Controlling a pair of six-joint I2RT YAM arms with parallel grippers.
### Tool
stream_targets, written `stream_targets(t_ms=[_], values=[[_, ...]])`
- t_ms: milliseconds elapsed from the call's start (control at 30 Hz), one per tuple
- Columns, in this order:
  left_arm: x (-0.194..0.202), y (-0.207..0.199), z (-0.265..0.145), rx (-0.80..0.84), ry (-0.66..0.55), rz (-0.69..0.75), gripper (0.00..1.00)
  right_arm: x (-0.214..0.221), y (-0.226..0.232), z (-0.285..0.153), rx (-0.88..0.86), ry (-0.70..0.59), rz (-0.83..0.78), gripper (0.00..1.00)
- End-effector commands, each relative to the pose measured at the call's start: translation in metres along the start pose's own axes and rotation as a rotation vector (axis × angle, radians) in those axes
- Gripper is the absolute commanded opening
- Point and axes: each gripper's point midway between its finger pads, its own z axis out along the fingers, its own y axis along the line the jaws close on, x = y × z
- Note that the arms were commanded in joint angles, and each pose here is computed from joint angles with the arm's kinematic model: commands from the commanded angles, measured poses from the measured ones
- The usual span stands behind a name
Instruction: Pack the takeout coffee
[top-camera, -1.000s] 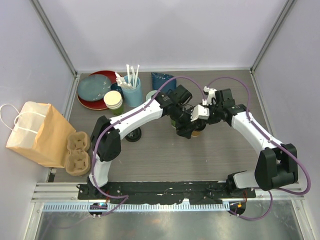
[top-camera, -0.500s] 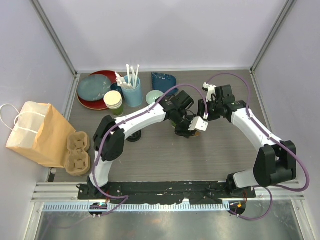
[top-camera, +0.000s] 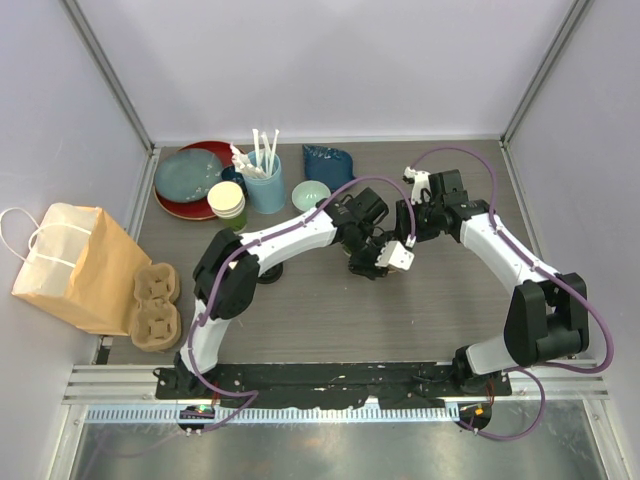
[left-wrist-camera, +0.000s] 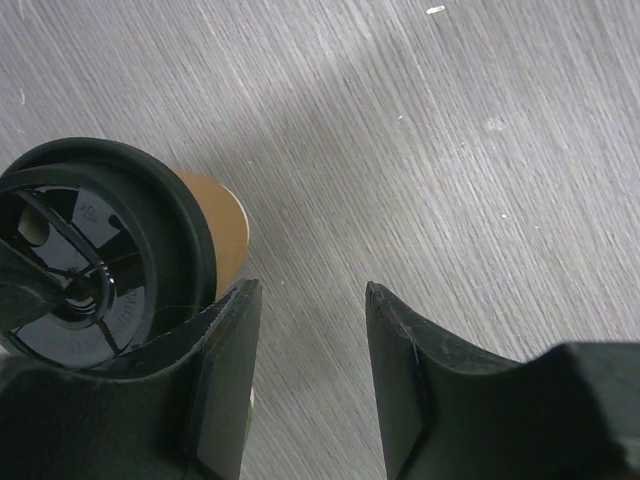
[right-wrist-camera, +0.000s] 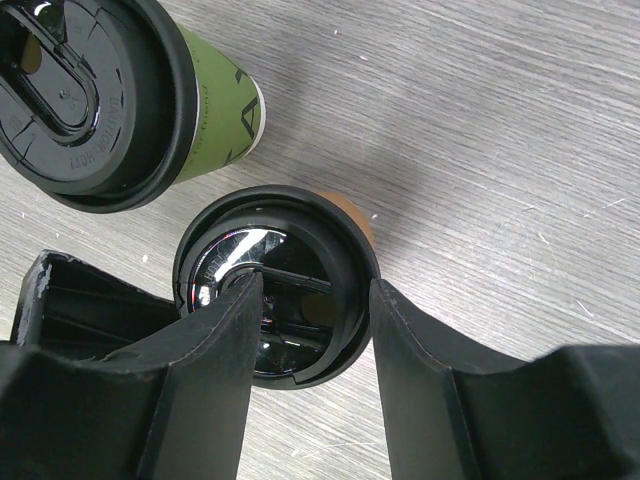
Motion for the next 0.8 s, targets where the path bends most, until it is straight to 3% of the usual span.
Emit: stream_targets(t_ms=[0,433,767], values=[[-0.032,-0.003,-0.027,-0.007,-0.067,0.066,0.51,-0.016,0.000,-0.001,-0.011,-0.050,-0.025,0.52],[-0.051,0.018,-0.045,-0.087,-0.071,0.076,0.52,-0.013,-0.001,0.001,-0.013,-0.041,-0.021,0.49],[-0.027,0.032,-0.030,-0.132,-0.003,0.075,0.52,-0.011,0.000,0.003,-0.022,-0.034,-0.023,0.49]])
